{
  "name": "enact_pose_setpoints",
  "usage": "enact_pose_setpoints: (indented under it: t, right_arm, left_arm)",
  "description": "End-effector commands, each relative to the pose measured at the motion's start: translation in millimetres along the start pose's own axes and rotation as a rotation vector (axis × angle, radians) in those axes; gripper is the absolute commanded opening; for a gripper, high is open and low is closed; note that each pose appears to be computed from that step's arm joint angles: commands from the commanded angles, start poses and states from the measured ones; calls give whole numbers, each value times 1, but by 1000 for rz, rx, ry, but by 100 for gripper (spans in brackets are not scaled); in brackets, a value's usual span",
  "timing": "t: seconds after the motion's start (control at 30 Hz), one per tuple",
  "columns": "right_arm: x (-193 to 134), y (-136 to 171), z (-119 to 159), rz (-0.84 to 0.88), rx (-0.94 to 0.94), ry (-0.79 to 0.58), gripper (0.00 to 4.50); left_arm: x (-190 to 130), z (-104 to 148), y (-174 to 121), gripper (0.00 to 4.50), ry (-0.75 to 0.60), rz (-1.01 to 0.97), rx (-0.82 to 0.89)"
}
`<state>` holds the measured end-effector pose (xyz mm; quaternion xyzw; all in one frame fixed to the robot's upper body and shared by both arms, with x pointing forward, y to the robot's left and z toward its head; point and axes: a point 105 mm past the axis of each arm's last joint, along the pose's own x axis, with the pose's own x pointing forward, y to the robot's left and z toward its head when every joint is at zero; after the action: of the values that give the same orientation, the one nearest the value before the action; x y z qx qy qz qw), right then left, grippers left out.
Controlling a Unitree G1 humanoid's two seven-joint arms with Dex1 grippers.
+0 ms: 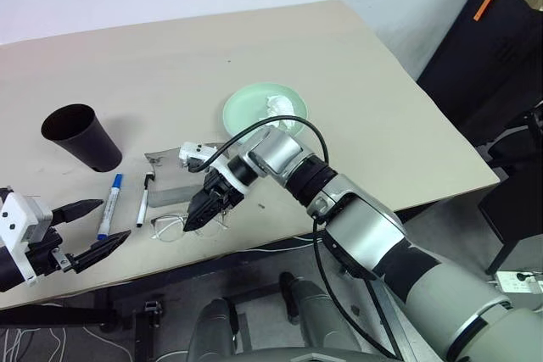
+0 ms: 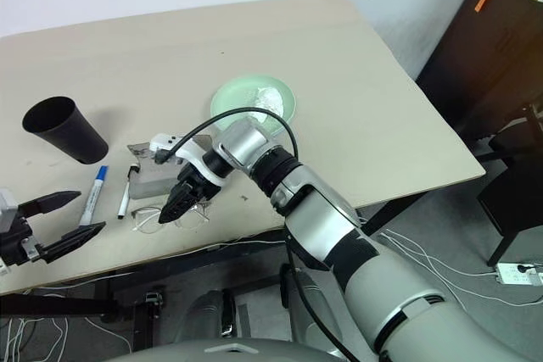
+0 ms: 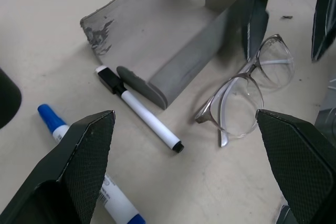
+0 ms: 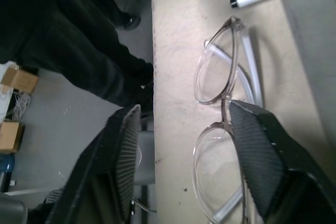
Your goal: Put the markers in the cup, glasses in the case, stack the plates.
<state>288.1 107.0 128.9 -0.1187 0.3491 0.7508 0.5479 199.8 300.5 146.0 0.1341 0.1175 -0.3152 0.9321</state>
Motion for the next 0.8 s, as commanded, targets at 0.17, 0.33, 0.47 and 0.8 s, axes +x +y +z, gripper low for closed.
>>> enact_pose_setpoints:
  t: [0.17,0.33,0.47,0.8]
  right_arm:
    - [11,-2,8,-41,-69,39,290]
    - [11,-3,11,-44,-73,32,290]
    - [13,-2,14,-46,-75,27,231]
    - [17,6,23,-13,-95,8,51]
  left_arm:
    - [2,5,-1,450,-8,14,54]
    - [4,3,-2,450,-11,23,57]
    - [5,1,-3,450,-9,26,57]
    - [9,-2,-5,450,-3,23,61]
